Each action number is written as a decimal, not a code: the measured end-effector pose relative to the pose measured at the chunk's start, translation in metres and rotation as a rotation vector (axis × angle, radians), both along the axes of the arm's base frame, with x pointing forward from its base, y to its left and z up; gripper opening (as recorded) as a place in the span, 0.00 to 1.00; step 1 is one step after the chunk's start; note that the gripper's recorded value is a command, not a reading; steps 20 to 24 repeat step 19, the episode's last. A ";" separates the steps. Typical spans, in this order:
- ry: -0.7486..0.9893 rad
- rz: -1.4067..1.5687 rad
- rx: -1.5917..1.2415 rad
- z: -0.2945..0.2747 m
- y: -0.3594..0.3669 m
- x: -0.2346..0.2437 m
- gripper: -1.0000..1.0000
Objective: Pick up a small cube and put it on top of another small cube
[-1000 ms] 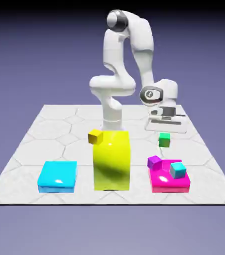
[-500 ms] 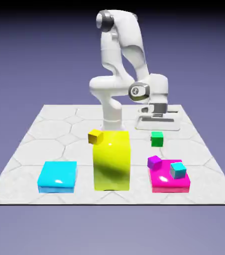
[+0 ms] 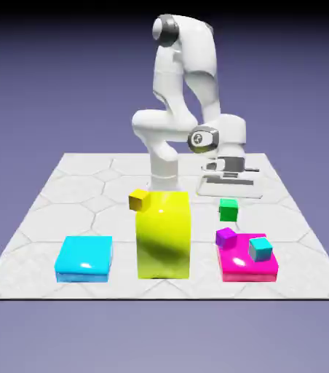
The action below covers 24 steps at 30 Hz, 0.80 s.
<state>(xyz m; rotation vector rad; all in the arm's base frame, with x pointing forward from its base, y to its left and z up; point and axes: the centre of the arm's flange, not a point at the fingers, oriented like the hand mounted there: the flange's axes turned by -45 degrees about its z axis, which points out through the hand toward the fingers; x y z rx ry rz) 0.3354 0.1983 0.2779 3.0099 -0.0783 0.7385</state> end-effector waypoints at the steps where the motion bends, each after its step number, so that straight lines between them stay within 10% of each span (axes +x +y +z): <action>1: 0.000 0.000 -0.001 -0.002 0.000 0.001 0.00; 18: 0.037 0.003 0.029 -0.042 0.000 0.007 0.00; 19: 0.040 0.003 0.032 -0.043 0.000 0.008 1.00; 24: 0.040 0.003 0.032 -0.043 0.000 0.008 1.00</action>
